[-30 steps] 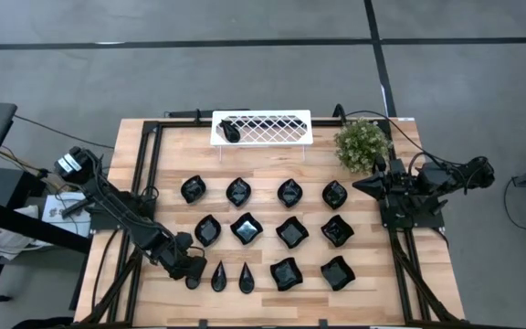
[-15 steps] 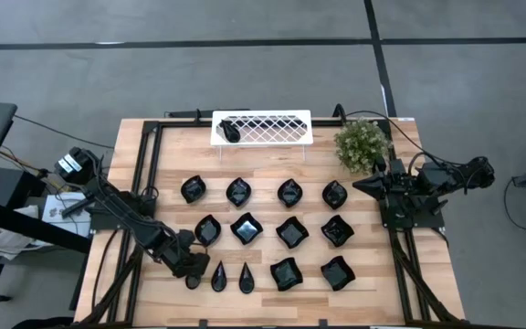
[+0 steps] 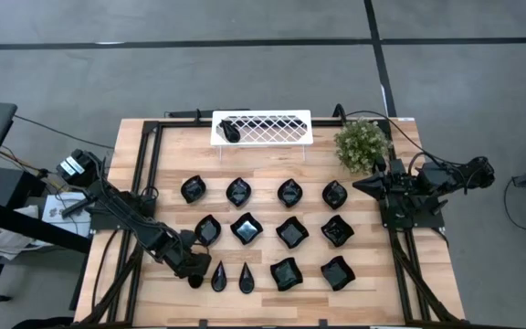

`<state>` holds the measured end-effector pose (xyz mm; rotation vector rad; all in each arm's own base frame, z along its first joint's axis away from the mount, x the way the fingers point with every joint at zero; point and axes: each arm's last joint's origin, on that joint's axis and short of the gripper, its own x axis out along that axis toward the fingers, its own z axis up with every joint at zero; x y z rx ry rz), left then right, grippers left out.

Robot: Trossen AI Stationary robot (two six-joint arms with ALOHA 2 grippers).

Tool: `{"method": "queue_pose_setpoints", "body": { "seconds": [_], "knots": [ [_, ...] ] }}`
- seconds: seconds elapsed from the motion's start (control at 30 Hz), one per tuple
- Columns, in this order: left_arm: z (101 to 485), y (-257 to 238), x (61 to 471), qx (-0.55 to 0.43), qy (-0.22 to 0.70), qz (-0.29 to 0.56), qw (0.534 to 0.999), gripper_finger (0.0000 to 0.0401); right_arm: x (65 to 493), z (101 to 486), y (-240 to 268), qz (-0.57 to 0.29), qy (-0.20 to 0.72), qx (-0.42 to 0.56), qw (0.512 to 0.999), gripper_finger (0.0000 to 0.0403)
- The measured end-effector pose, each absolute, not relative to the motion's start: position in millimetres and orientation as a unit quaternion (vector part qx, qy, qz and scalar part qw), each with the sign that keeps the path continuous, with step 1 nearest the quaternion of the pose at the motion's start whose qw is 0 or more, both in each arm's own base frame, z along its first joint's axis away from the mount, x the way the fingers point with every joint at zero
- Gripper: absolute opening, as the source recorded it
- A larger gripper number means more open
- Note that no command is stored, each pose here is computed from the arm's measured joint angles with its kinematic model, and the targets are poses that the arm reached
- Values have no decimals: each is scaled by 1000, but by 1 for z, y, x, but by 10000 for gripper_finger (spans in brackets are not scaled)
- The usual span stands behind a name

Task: Pick & Place Mini shaped plates
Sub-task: Stack the left black drop shaped plate on top of the black drop shaped plates on the shelf

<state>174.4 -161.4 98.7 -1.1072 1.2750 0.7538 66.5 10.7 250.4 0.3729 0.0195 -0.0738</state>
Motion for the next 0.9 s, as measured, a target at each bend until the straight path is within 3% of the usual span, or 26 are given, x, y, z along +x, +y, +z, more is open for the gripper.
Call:
{"method": "queue_pose_setpoints", "body": {
  "seconds": [0.4, 0.9],
  "knots": [
    [99, -162, 175, -484, 548, 324, 601, 10, 66, 250, 11, -37, 9, 185, 982, 0],
    [118, -160, 175, -508, 521, 300, 617, 8, 66, 250, 11, -37, 10, 185, 982, 0]
  ]
}}
